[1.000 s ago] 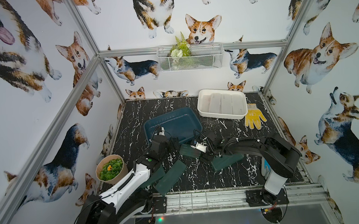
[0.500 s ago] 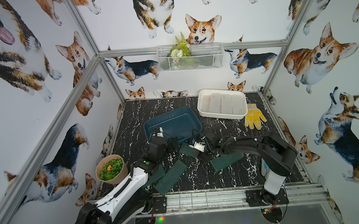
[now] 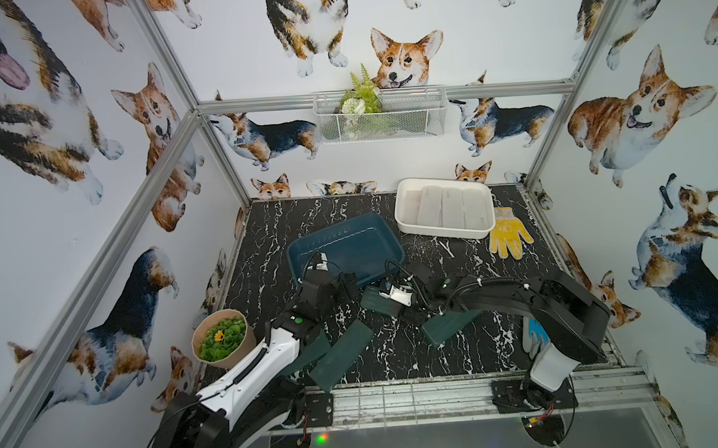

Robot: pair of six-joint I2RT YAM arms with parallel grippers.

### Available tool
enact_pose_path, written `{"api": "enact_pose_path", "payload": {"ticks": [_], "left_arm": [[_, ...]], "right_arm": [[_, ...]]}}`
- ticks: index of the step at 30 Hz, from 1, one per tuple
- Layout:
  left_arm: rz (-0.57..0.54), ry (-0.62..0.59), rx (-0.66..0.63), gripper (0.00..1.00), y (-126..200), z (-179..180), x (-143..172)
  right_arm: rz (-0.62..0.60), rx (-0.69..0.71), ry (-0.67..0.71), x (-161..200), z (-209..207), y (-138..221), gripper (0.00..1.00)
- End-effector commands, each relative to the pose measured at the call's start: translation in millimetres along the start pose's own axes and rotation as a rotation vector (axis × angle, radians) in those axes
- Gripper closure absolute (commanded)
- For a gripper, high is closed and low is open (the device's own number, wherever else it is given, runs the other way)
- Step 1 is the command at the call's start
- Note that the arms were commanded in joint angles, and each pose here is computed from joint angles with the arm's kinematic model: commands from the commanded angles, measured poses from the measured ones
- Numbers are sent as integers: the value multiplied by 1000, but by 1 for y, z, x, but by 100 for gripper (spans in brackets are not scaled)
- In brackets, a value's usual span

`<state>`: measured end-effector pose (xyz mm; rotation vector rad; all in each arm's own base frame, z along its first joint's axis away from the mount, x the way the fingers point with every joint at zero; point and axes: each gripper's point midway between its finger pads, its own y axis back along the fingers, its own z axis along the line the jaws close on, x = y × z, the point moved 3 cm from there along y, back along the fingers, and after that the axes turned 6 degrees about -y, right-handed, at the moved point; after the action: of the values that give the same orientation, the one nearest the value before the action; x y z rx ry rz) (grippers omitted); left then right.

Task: Place the pencil cases by color into the storage box
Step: Pick up the pencil case from the center of the board.

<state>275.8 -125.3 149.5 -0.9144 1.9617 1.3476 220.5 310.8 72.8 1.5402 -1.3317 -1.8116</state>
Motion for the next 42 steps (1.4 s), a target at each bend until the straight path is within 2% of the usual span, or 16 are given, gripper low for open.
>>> {"api": "enact_pose_path", "payload": {"ticks": [1, 20, 28, 33, 39, 42], "left_arm": [[-32, 10, -4, 0, -1, -3, -11], [-55, 4, -17, 0, -5, -6, -32], [-85, 47, -5, 0, 3, 2, -50], [-118, 93, -3, 0, 13, 13, -63], [-154, 119, 3, 0, 25, 20, -74], [-163, 122, 5, 0, 28, 22, -76]], "right_arm": [[-20, -44, 27, -4, 8, 7, 45], [-68, -189, 70, -19, 44, 27, 46], [-213, -197, 86, -48, 47, 60, 47], [-317, -143, 90, -70, 34, 79, 48], [-418, -72, -20, -102, -4, 94, 46], [-437, 6, -101, -121, -31, 94, 46]]}}
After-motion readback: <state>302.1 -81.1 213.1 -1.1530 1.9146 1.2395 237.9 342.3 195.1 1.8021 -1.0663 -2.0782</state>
